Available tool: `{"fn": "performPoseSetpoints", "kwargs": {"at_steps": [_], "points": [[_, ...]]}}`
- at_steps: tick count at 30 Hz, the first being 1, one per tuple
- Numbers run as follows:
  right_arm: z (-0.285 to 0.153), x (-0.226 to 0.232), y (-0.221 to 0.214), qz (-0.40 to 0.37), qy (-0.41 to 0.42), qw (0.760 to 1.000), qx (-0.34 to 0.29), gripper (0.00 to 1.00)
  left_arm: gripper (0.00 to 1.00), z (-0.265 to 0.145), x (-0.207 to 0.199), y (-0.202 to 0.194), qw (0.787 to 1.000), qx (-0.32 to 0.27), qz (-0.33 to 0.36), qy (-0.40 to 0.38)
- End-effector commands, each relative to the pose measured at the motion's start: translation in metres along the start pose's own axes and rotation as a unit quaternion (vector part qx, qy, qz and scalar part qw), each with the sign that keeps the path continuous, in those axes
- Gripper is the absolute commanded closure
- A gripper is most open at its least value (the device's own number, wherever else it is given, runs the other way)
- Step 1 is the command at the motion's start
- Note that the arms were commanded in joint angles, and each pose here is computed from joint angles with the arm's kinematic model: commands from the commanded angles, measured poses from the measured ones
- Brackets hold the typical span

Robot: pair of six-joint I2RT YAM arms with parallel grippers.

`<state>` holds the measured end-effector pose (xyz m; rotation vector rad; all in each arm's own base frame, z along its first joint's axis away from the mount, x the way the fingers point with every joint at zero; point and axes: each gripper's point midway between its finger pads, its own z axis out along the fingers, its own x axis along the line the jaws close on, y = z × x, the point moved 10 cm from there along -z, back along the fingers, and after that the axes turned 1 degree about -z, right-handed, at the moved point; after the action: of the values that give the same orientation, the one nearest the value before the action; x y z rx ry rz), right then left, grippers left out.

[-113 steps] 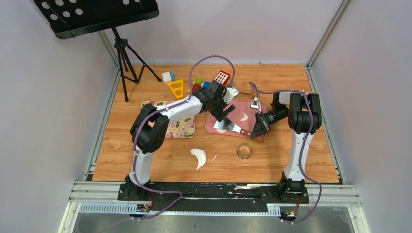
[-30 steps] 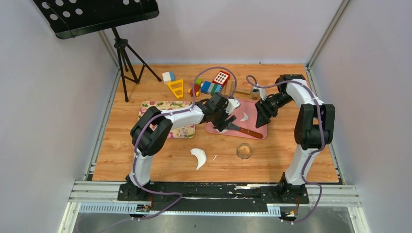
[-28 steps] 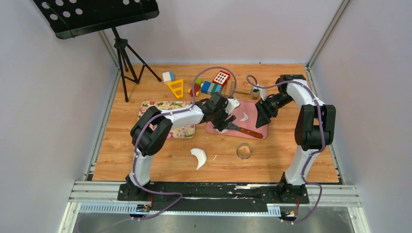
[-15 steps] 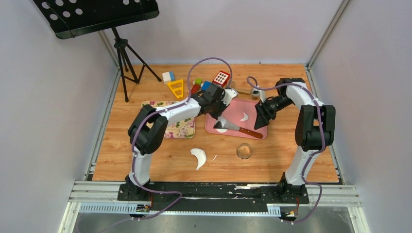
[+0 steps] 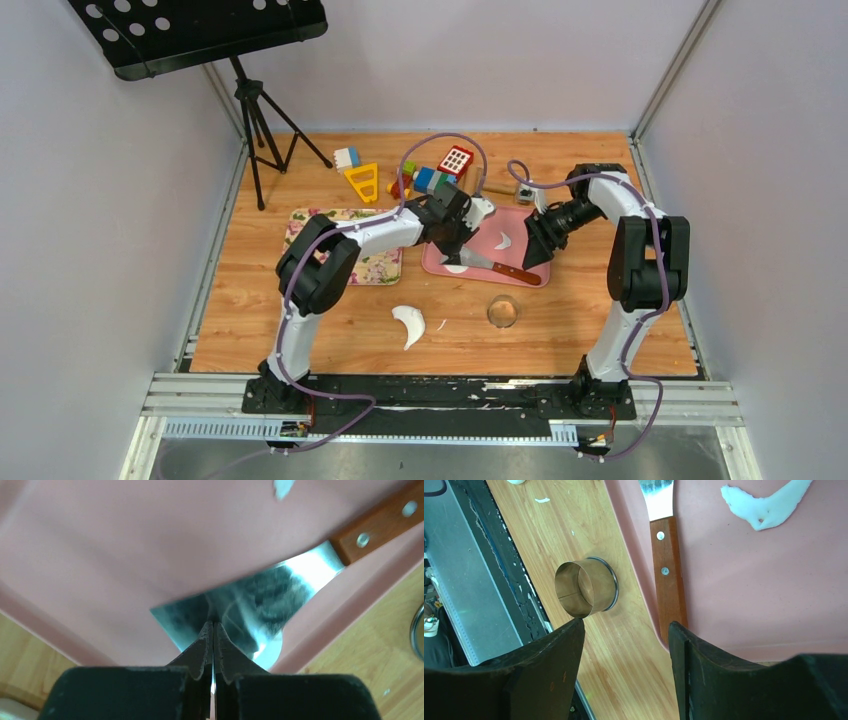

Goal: Roll out the dumpling wrappers from the dough
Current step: Place the spatula on the work surface, then pick up the spatula from the work surface.

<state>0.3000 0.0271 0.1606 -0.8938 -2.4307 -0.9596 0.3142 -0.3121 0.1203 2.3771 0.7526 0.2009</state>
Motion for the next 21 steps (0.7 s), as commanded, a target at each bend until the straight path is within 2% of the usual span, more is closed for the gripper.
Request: {"fn": "performPoseSetpoints", "kwargs": {"at_steps": [1, 5, 14, 21], "points": [[-0.007, 0.008, 0.008, -0.033, -0.007, 0.999, -0.029, 0.37, 1.00, 0.022, -0.014, -0.033, 0.998, 0.058, -0.001, -0.015], [-0.007, 0.008, 0.009, -0.031, -0.007, 0.999, -0.031, 0.37, 1.00, 0.016, -0.012, -0.031, 0.999, 0.047, 0.002, 0.002], [-0.009, 0.011, 0.009, -0.036, -0.010, 0.999, -0.033, 0.37, 1.00, -0.037, -0.009, 0.029, 0.999, -0.043, 0.022, 0.025], [-0.007, 0.010, 0.007, -0.035, -0.009, 0.999, -0.029, 0.38, 1.00, -0.026, -0.012, 0.013, 0.999, -0.030, 0.011, 0.004]]}}
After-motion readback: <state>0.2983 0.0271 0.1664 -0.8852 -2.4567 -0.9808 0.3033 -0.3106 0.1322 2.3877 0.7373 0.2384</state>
